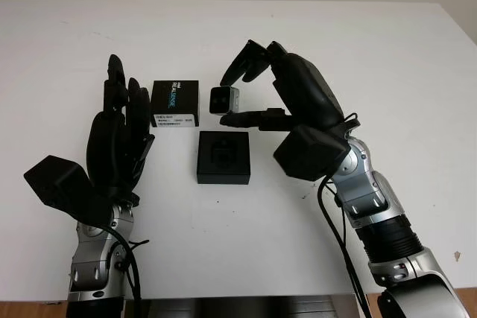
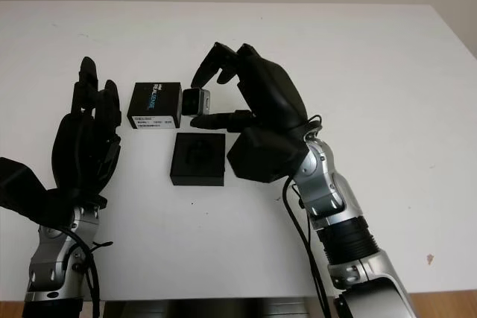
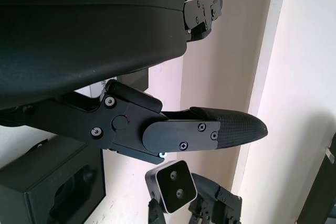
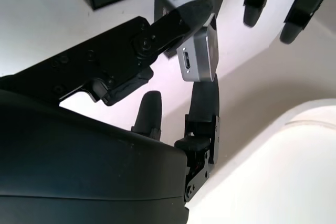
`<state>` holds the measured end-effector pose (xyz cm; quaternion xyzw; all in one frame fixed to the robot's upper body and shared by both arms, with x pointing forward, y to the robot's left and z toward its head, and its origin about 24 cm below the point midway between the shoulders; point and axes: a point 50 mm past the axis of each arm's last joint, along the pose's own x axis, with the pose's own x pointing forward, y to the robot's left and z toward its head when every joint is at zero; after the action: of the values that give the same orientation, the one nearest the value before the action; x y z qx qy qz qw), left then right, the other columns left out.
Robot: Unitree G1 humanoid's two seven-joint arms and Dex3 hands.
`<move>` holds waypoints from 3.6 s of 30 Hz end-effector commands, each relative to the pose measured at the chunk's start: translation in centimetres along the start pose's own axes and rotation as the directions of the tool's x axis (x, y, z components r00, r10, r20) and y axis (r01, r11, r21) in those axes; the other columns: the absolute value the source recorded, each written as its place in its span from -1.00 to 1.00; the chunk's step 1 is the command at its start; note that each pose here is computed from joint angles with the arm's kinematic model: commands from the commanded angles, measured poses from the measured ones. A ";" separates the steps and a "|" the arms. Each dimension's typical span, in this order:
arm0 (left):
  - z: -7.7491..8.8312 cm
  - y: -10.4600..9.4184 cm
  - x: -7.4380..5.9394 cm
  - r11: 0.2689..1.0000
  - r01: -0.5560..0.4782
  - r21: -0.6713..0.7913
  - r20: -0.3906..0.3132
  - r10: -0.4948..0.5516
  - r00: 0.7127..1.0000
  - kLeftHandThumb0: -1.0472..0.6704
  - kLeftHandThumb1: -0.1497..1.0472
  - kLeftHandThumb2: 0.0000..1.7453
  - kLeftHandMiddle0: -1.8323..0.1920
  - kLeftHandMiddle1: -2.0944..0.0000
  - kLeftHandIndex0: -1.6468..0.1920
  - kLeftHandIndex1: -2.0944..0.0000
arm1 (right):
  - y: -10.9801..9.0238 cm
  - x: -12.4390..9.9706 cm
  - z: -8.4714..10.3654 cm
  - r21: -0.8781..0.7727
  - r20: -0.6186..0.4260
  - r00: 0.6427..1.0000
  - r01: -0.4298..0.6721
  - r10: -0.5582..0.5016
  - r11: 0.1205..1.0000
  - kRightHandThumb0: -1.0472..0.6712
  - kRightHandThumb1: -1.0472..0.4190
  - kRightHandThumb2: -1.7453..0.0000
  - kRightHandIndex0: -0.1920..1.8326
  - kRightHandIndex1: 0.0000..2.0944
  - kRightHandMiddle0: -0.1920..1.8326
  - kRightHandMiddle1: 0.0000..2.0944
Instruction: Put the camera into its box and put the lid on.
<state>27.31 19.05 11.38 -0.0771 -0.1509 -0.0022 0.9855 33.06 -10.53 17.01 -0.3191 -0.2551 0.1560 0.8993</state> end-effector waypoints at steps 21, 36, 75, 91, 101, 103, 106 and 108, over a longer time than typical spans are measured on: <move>0.1 0.1 -0.2 1.000 0.003 -0.009 0.005 -0.003 1.000 -0.65 1.00 -0.54 1.00 1.00 1.00 1.00 | 2.6 -2.4 -4.2 0.640 -0.143 0.936 -0.159 0.321 0.751 -0.25 -0.94 0.94 -0.76 -0.37 -0.52 0.55; 0.0 0.1 -0.2 1.000 0.002 -0.007 -0.001 -0.002 1.000 -0.65 1.00 -0.53 1.00 1.00 1.00 1.00 | 4.8 -3.0 -5.1 0.739 -0.159 0.904 -0.157 0.396 0.655 -0.31 -0.98 0.94 -0.75 -0.57 -0.57 0.61; -0.1 0.1 -0.1 1.000 0.001 -0.002 0.002 -0.001 1.000 -0.65 1.00 -0.52 1.00 1.00 1.00 1.00 | 6.6 -3.2 -4.3 0.704 -0.166 0.900 -0.177 0.402 0.688 -0.28 -0.96 0.94 -0.86 -0.39 -0.55 0.66; -0.1 0.1 -0.1 1.000 -0.002 0.003 -0.001 0.002 1.000 -0.66 1.00 -0.52 1.00 1.00 1.00 1.00 | 6.5 -3.2 -4.5 0.679 -0.174 0.915 -0.156 0.364 0.717 -0.29 -0.96 0.94 -0.82 -0.42 -0.55 0.67; -0.1 0.1 -0.1 1.000 -0.004 0.000 0.000 0.004 1.000 -0.66 1.00 -0.53 1.00 1.00 1.00 1.00 | 6.7 -3.4 -4.6 0.670 -0.177 0.912 -0.165 0.371 0.724 -0.27 -0.96 0.94 -0.81 -0.43 -0.57 0.67; -0.1 0.1 -0.1 1.000 -0.003 0.003 -0.001 0.003 1.000 -0.66 1.00 -0.53 1.00 1.00 1.00 1.00 | 6.8 -3.4 -4.6 0.657 -0.179 0.909 -0.173 0.375 0.733 -0.28 -0.96 0.94 -0.81 -0.43 -0.57 0.66; -0.1 0.1 -0.1 1.000 -0.004 -0.002 0.001 0.004 1.000 -0.66 1.00 -0.53 1.00 1.00 1.00 1.00 | 6.9 -3.5 -4.6 0.635 -0.180 0.907 -0.188 0.381 0.749 -0.29 -0.96 0.94 -0.81 -0.43 -0.56 0.66; -0.1 0.1 -0.1 1.000 -0.004 -0.001 0.003 0.004 1.000 -0.66 1.00 -0.53 1.00 1.00 1.00 1.00 | 6.9 -3.6 -4.6 0.625 -0.184 0.906 -0.192 0.381 0.757 -0.29 -0.96 0.94 -0.82 -0.43 -0.56 0.66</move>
<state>27.30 19.10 10.99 -0.0791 -0.1446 -0.0013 0.9863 32.17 -8.91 8.98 -0.0701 -0.0140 0.3172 0.9456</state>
